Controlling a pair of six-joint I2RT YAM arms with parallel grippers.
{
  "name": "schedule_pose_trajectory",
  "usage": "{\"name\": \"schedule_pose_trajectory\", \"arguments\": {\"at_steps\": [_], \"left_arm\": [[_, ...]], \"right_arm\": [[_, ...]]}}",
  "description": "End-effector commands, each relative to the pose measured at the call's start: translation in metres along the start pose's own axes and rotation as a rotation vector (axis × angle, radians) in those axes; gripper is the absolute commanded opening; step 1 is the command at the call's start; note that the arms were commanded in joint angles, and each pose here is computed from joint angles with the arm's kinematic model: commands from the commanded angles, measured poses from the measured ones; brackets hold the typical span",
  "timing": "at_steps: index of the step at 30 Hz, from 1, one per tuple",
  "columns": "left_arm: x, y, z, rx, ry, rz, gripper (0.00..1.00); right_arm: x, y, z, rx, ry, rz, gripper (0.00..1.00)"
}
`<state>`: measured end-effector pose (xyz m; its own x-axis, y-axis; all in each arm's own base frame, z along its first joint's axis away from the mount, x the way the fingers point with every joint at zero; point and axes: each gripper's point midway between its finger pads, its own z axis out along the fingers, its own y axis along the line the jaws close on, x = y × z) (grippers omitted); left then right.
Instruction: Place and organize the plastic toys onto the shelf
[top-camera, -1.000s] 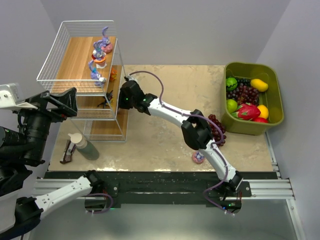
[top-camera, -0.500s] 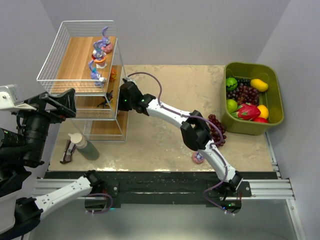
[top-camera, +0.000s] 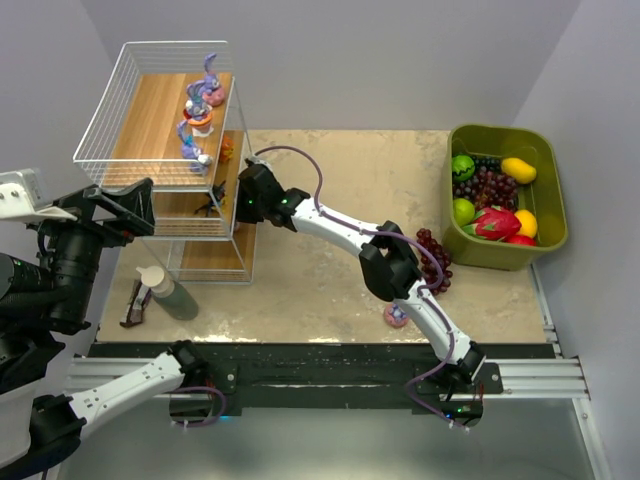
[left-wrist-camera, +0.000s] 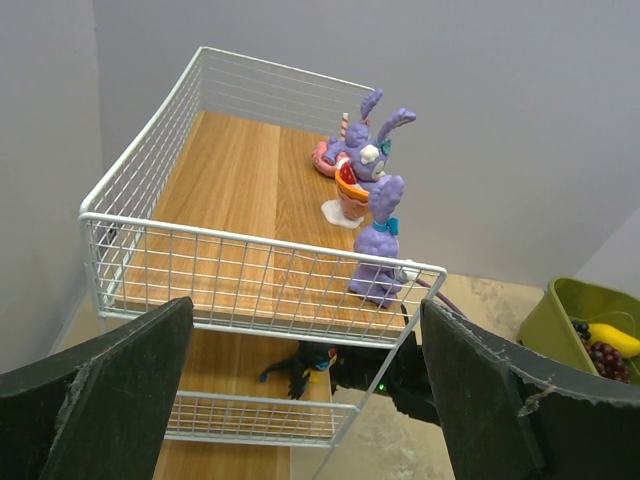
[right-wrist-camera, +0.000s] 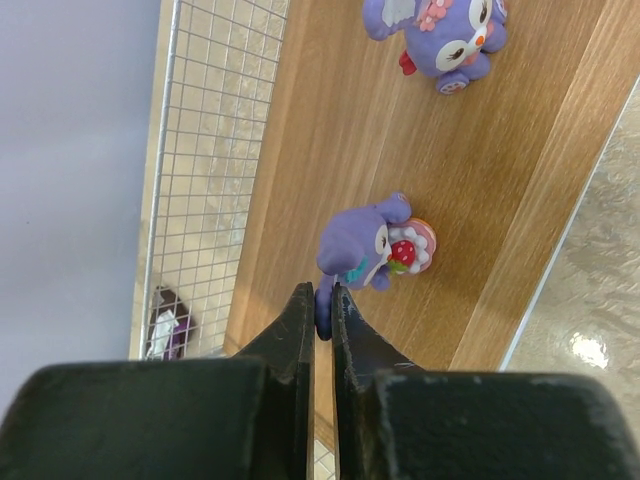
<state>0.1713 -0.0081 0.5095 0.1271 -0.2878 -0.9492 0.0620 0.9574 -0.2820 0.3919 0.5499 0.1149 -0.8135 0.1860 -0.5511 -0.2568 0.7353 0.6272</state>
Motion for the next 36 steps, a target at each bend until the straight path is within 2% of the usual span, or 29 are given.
{"name": "schedule_pose_trajectory", "arguments": {"at_steps": [1, 6, 11, 22, 36], "left_arm": [[-0.005, 0.003, -0.001, -0.009, -0.017, -0.006, 1.0], [-0.006, 0.004, -0.002, -0.01, -0.022, -0.012, 1.0], [-0.007, 0.005, -0.003, -0.01, -0.023, -0.013, 1.0], [-0.006, 0.008, -0.005, -0.018, -0.022, -0.014, 1.0], [-0.005, 0.009, -0.005, -0.025, -0.021, -0.012, 0.99]], "right_arm": [[-0.012, 0.016, -0.007, -0.02, -0.035, 0.003, 0.08], [-0.011, 0.017, -0.006, -0.029, -0.035, 0.003, 0.22], [-0.017, 0.024, -0.007, -0.063, -0.053, 0.008, 0.27], [-0.015, 0.027, -0.004, -0.083, -0.053, 0.037, 0.27], [-0.009, 0.025, -0.017, -0.089, -0.033, -0.006, 0.26]]}}
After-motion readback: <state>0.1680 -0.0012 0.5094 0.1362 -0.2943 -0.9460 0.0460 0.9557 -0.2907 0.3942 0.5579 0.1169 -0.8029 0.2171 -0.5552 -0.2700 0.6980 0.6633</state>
